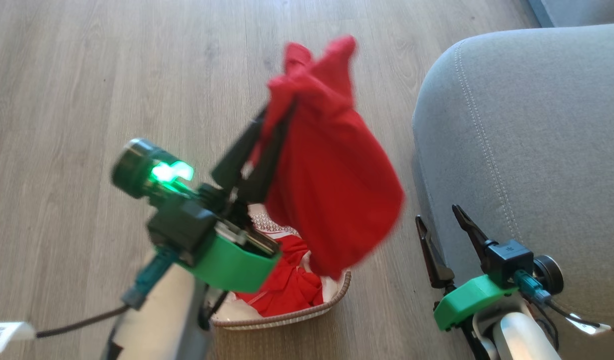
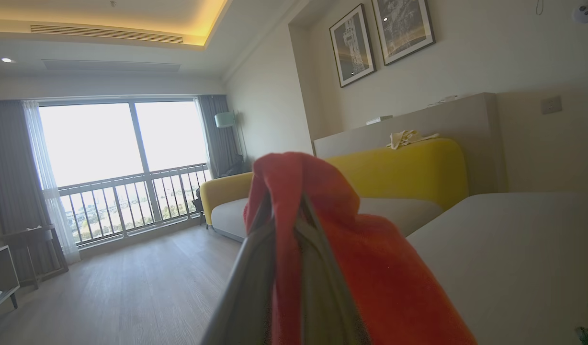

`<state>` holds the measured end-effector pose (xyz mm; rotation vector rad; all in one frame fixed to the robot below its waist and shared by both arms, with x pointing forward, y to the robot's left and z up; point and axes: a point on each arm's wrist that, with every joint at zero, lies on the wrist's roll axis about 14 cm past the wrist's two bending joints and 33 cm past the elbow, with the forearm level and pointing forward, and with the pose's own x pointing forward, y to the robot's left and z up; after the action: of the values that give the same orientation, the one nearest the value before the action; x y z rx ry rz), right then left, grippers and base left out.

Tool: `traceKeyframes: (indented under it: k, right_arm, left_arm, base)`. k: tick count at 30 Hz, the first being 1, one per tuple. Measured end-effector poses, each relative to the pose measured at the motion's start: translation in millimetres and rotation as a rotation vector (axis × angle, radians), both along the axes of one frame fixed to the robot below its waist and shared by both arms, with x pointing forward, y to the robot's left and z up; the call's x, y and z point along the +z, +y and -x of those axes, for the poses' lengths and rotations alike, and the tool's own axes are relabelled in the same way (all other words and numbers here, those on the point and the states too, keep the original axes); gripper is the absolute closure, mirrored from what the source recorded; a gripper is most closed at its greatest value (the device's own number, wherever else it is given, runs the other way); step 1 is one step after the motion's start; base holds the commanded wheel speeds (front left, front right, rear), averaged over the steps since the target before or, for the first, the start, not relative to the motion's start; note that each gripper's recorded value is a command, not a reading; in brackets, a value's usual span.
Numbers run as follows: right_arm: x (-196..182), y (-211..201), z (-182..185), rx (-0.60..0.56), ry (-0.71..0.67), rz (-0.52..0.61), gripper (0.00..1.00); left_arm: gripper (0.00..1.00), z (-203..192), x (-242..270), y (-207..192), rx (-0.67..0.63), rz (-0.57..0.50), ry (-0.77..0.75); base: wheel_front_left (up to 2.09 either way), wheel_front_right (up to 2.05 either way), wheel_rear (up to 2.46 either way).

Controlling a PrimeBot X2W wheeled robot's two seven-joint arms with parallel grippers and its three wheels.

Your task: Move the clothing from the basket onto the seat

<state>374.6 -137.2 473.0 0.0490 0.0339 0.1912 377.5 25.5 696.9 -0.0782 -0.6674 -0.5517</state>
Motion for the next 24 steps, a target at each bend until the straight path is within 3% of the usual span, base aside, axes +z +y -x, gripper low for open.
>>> traceKeyframes:
  k: [8, 24]
  right_arm:
    - [5, -3, 2, -0.008, -0.016, 0.000, 0.00]
    - [11, -9, 1, -0.022, -0.038, 0.028, 0.00]
  left_arm:
    - [1.00, 18, -13, -38, -0.135, -0.035, 0.030]
    - [1.00, 16, -20, -41, -0.152, -0.035, 0.058]
  base:
    - [0.00, 0.00, 0.00]
    - [0.00, 0.00, 0.00]
